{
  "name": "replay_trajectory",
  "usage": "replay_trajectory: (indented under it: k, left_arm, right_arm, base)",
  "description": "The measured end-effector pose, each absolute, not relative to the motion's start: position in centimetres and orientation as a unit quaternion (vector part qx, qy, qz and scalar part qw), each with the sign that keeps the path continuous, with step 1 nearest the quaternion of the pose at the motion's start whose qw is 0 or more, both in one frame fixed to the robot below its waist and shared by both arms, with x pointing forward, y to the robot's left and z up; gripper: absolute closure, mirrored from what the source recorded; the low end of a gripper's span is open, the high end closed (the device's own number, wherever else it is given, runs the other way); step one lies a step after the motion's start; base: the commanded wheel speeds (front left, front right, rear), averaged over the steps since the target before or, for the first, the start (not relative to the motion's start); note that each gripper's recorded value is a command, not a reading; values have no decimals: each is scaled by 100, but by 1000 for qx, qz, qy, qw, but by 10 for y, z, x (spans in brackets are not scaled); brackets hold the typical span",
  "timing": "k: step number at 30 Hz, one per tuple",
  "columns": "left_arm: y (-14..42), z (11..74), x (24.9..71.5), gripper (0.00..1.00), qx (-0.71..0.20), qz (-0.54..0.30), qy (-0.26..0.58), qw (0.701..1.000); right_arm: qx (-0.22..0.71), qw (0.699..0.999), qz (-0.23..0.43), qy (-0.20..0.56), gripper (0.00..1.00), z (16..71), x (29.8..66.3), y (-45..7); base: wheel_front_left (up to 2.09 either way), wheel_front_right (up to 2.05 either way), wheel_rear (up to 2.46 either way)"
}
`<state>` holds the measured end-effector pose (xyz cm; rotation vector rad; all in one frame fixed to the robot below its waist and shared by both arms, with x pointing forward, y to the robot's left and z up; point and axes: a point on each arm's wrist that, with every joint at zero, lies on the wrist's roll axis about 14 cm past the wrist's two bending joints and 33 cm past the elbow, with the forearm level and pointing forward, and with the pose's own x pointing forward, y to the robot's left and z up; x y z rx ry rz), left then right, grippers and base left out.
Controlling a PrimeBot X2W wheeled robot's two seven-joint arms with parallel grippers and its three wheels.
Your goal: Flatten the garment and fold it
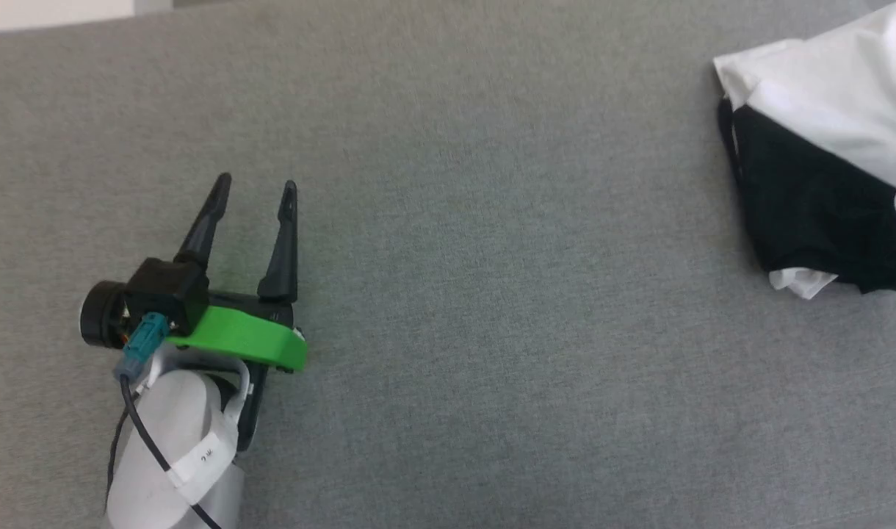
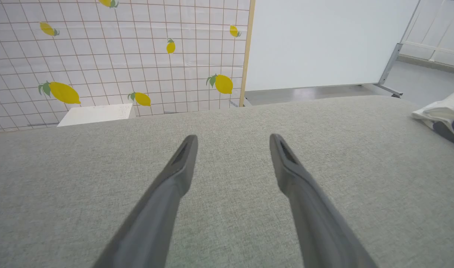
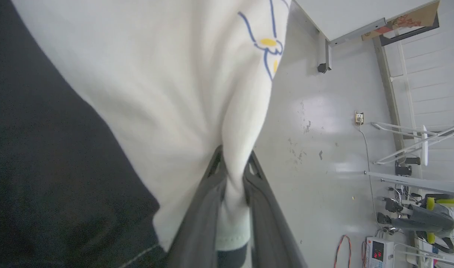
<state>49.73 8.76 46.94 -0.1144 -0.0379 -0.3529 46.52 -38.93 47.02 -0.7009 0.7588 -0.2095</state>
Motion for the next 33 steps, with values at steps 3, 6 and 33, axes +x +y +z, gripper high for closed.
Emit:
replay_trajectory:
  k: [3,6,33]
  left_arm:
    - [86,455,503,0,-56,-179,-6,982]
    - [86,443,506,0,-56,-180,5,982]
    - [134,517,421,0,-38,-101,-47,993]
  right_arm:
    - [-332,859,-114,372,100,458,469,-399]
    - [-322,858,-127,380,100,447,470,-405]
    - [-79,996,-29,0,0,562,440,-259]
  base:
    - [0,0,0]
    - [0,0,0]
    - [0,0,0]
